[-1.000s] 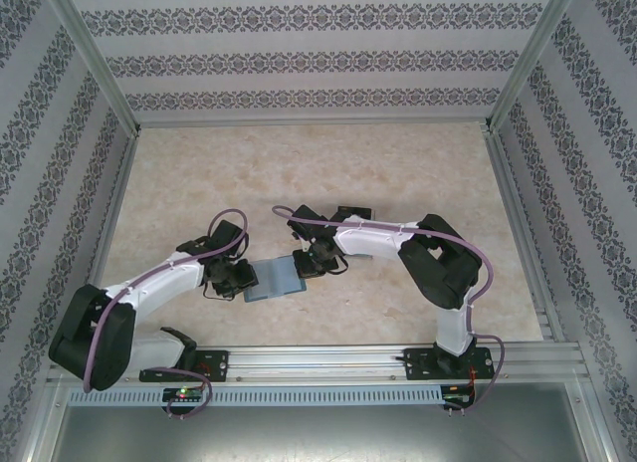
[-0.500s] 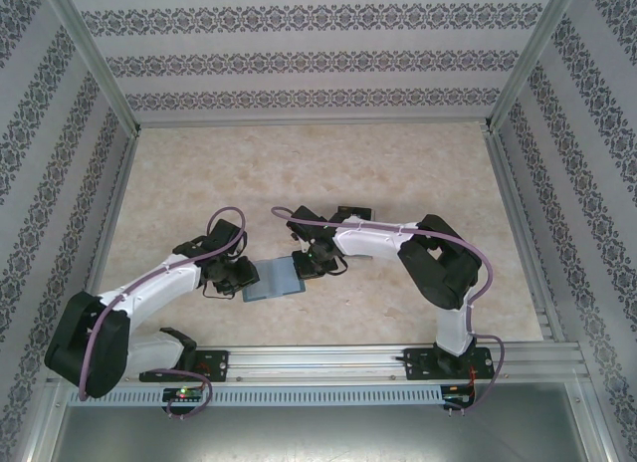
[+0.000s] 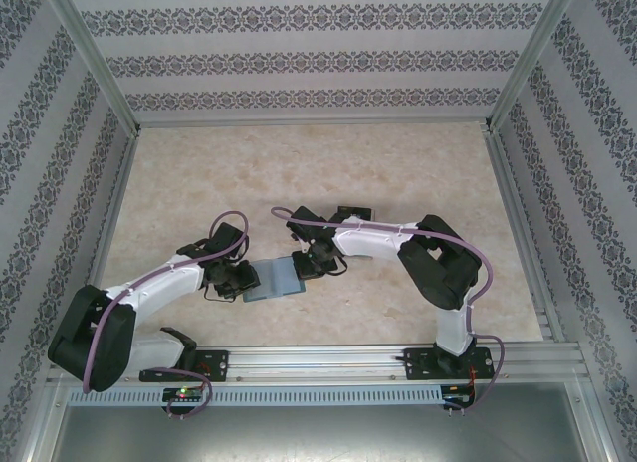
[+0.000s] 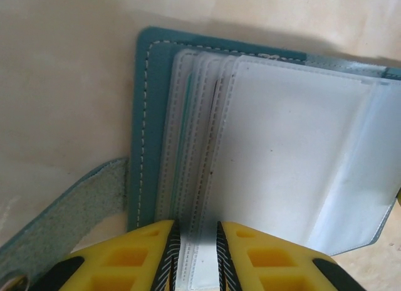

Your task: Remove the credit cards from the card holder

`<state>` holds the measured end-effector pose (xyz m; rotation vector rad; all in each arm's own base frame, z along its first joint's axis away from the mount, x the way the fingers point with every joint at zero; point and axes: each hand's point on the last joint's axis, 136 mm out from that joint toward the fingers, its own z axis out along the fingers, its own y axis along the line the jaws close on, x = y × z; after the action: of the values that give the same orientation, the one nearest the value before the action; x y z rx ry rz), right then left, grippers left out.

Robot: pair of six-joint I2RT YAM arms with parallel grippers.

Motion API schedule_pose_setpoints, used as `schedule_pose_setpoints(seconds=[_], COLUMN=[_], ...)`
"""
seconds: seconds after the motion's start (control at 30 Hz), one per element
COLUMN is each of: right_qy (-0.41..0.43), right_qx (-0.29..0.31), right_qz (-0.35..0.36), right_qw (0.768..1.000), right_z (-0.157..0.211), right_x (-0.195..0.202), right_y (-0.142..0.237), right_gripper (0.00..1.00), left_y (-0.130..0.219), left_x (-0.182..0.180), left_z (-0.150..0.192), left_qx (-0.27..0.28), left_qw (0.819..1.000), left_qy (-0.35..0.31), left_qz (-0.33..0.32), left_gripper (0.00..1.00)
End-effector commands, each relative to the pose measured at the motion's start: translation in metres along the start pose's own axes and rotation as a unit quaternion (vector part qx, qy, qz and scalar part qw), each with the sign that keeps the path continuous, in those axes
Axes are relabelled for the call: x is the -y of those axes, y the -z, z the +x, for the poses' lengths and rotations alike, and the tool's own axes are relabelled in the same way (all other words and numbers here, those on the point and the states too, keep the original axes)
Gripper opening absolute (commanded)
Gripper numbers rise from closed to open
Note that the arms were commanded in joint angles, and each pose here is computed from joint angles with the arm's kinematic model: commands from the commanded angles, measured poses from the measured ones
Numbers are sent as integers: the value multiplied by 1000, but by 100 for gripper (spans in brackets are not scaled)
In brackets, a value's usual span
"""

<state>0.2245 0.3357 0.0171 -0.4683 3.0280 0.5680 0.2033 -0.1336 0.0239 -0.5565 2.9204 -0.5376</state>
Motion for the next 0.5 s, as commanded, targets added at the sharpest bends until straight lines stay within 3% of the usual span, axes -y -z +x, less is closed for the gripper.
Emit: schedule_pose_setpoints(seconds=[0.0,0.47], right_qy=[-5,-3], right_qx=[-19,-24], right_qz=[1,2], right_qw=[1000,1000], right_z=[10,11], right_x=[-1,-2], right_y=[-11,-12], right_gripper=[0,0], left_y=[-3,14], left_x=[9,43], left_z=[4,-1], left_qx=[-7,11], left_qw=[1000,995], left_qy=[-14,-44], left_qz=[16,88], left_gripper=[24,36])
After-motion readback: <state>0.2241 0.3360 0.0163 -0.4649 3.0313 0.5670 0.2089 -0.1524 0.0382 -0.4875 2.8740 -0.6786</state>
